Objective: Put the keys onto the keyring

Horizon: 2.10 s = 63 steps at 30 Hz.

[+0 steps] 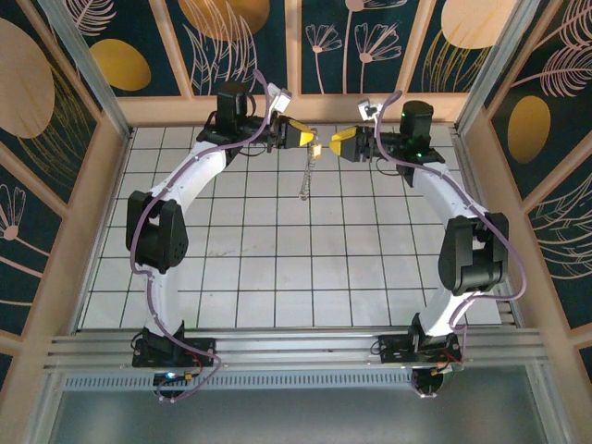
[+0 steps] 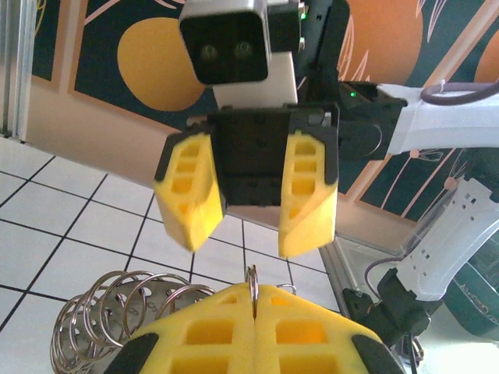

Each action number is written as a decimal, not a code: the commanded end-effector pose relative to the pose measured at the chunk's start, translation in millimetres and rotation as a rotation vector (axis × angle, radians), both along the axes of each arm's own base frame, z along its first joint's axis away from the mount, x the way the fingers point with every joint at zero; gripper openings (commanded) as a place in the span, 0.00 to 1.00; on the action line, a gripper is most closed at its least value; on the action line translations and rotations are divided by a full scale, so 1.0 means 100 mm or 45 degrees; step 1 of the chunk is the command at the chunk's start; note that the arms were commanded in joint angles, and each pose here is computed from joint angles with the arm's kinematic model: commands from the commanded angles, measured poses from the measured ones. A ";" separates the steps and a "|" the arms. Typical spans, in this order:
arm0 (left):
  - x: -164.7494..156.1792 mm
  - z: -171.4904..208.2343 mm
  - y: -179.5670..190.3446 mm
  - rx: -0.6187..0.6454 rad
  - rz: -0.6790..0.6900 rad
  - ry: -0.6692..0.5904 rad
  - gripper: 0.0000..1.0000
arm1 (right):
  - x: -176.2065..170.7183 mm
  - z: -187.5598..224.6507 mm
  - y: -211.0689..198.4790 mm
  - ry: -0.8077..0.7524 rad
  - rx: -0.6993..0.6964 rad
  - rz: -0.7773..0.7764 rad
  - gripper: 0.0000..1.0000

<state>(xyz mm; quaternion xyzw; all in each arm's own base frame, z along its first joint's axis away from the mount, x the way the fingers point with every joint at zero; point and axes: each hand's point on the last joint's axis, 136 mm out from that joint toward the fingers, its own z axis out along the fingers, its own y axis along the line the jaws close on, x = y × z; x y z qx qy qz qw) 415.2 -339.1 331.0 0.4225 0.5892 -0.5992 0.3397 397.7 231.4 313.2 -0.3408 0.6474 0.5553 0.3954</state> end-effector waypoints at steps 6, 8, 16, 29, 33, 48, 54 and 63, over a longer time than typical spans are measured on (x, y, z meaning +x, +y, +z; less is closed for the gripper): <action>-0.15 0.31 0.02 -0.051 -0.060 -0.093 0.00 | -0.18 0.19 0.17 -0.132 0.038 0.089 0.48; -0.15 0.31 0.02 -0.051 -0.063 -0.091 0.00 | -0.16 0.19 0.20 -0.134 0.039 0.099 0.48; -0.15 0.31 0.01 -0.051 -0.061 -0.093 0.00 | -0.18 0.15 0.27 -0.128 0.043 0.145 0.48; -0.12 0.32 0.01 -0.050 -0.044 -0.094 0.00 | -0.25 0.03 0.39 -0.088 0.021 0.216 0.35; -0.10 0.33 0.01 -0.050 -0.019 -0.107 0.00 | -0.29 -0.02 0.39 -0.076 0.008 0.219 0.27; -0.02 0.43 0.05 -0.073 0.139 -0.143 0.00 | -0.36 -0.07 0.35 -0.056 -0.003 0.174 0.00; -0.01 0.45 0.07 -0.092 0.190 -0.135 0.00 | -0.32 -0.09 0.38 -0.041 0.020 0.118 0.00; -0.02 0.49 0.12 -0.168 0.263 -0.096 0.00 | -0.25 -0.10 0.49 -0.005 0.061 0.019 0.00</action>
